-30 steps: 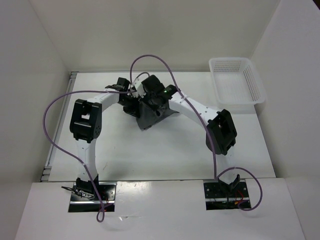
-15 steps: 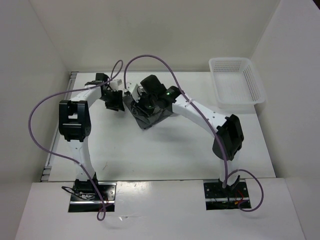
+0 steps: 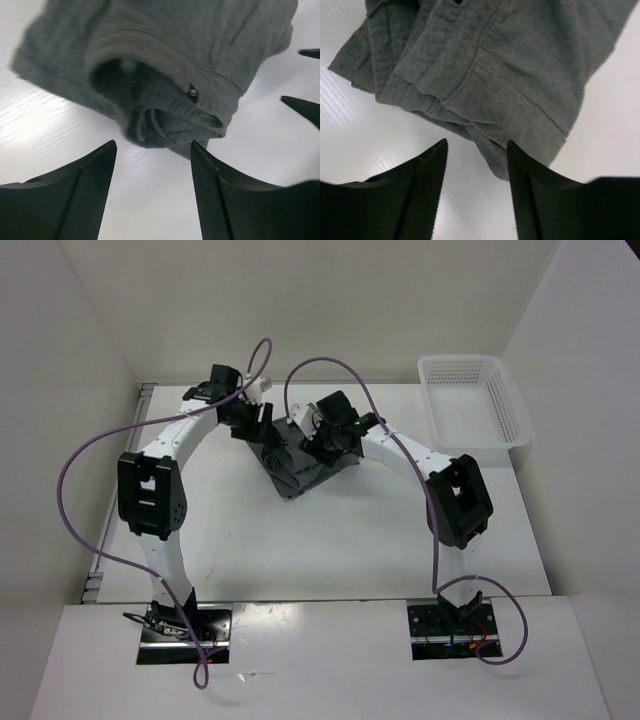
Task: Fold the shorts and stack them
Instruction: Fold the shorts
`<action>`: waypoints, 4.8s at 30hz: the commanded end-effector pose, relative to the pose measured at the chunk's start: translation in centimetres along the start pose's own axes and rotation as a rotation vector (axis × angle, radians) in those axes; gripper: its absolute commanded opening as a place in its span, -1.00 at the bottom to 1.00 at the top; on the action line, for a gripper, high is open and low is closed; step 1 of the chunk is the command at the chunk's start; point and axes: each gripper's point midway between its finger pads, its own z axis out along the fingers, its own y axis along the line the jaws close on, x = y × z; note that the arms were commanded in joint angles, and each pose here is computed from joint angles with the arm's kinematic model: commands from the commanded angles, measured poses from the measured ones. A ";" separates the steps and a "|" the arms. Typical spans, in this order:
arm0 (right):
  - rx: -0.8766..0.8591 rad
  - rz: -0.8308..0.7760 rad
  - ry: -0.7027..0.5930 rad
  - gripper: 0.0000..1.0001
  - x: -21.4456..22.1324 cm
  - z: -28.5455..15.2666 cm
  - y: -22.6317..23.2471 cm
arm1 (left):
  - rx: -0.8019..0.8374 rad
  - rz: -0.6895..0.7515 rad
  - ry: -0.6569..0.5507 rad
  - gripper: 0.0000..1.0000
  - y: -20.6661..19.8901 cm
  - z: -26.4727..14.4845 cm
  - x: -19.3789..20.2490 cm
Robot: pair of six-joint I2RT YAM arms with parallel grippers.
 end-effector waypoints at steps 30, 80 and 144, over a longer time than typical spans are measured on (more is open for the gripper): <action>0.089 -0.086 -0.161 -0.34 -5.6 6.2 0.8 | -0.014 0.014 0.099 -0.41 2.2 7.5 2.7; -0.352 -0.125 -0.359 0.12 -13.0 -6.6 14.7 | -0.163 -0.022 -0.142 0.52 10.0 0.6 -7.6; 0.850 0.478 -0.457 -0.40 9.2 -34.0 -13.0 | -0.418 -0.106 -0.477 0.65 8.4 -21.5 4.4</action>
